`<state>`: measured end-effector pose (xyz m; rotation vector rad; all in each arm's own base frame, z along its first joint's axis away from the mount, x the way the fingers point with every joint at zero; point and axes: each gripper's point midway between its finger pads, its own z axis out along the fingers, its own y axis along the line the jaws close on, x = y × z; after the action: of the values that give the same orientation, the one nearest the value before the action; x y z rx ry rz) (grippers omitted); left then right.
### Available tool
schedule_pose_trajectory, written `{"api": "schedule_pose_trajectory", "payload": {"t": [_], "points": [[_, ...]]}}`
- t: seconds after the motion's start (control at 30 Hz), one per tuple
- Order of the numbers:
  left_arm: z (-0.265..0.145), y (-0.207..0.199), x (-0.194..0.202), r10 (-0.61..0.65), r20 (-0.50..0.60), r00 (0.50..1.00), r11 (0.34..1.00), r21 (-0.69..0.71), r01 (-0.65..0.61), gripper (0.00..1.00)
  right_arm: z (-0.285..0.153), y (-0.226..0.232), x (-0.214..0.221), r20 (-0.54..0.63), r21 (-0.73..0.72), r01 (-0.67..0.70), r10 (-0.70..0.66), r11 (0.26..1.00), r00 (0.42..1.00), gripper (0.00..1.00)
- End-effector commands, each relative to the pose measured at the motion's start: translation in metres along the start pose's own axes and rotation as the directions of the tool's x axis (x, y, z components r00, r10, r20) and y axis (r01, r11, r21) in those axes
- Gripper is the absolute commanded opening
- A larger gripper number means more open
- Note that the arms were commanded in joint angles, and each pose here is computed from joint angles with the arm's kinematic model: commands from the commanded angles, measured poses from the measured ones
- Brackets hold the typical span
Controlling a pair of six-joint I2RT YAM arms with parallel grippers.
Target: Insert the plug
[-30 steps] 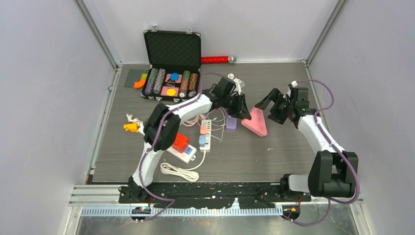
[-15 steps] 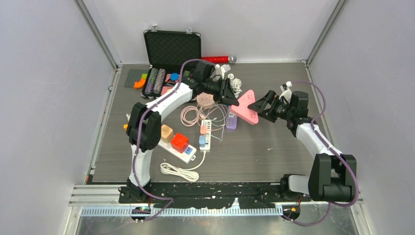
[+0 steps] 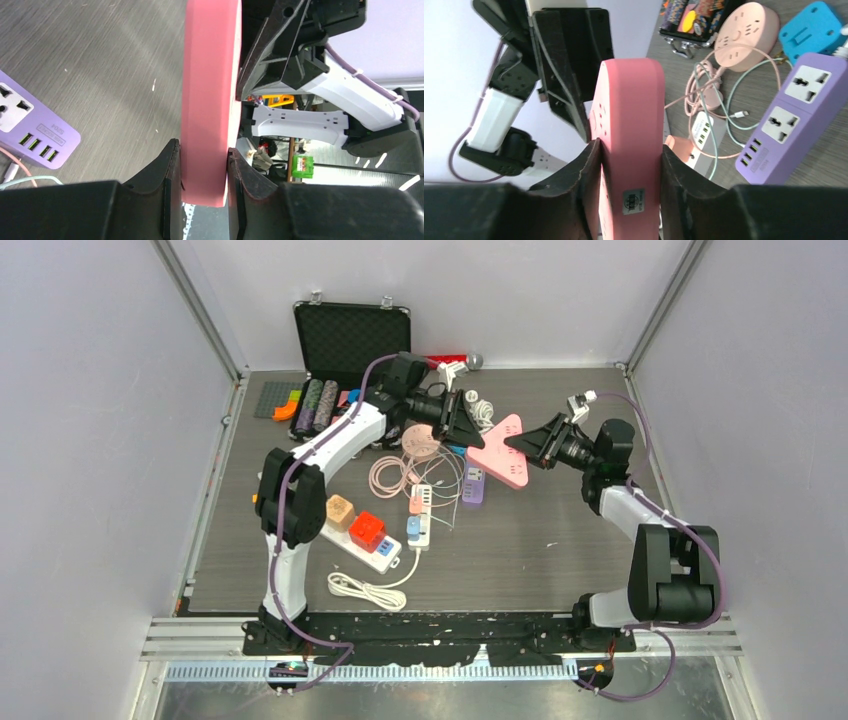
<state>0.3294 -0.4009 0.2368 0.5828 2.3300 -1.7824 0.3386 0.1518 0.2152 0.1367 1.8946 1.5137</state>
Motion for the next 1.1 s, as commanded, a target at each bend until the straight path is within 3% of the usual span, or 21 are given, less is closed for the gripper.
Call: {"api": "schedule_pose_trajectory", "payload": {"t": [0.0,0.03,0.13,0.3,0.57,0.73,1.07], "points": [[-0.007,-0.030,-0.017,0.079,0.026,0.997,0.994,0.078,-0.080,0.26,0.004,0.018,-0.004,-0.014,-0.084,0.005,-0.006,0.996,1.000,0.25],[-0.007,-0.025,-0.020,0.080,0.039,0.996,0.995,0.053,-0.082,0.41,0.004,0.018,-0.005,-0.011,-0.085,-0.002,0.001,0.996,1.000,0.13],[-0.010,0.002,-0.028,0.110,0.095,0.989,0.991,-0.090,-0.102,0.67,0.007,0.011,-0.008,0.008,-0.060,-0.017,0.018,0.998,1.000,0.06],[-0.015,0.054,-0.034,0.137,0.137,0.981,0.944,-0.317,-0.088,0.80,0.012,-0.016,-0.015,0.050,0.037,-0.043,0.041,0.998,0.998,0.05],[-0.029,0.108,-0.048,0.151,0.232,0.961,0.849,-0.529,-0.005,0.85,0.020,-0.055,-0.020,0.094,0.133,-0.124,0.112,0.983,0.989,0.05],[-0.023,0.120,-0.058,0.114,0.292,0.950,0.846,-0.529,0.061,0.85,0.023,-0.077,-0.028,0.119,0.178,-0.169,0.149,0.969,0.982,0.06],[0.001,0.150,-0.063,0.007,0.311,0.950,0.862,-0.484,0.152,0.72,0.038,-0.110,-0.053,0.160,0.192,-0.223,0.194,0.956,0.968,0.05]]}}
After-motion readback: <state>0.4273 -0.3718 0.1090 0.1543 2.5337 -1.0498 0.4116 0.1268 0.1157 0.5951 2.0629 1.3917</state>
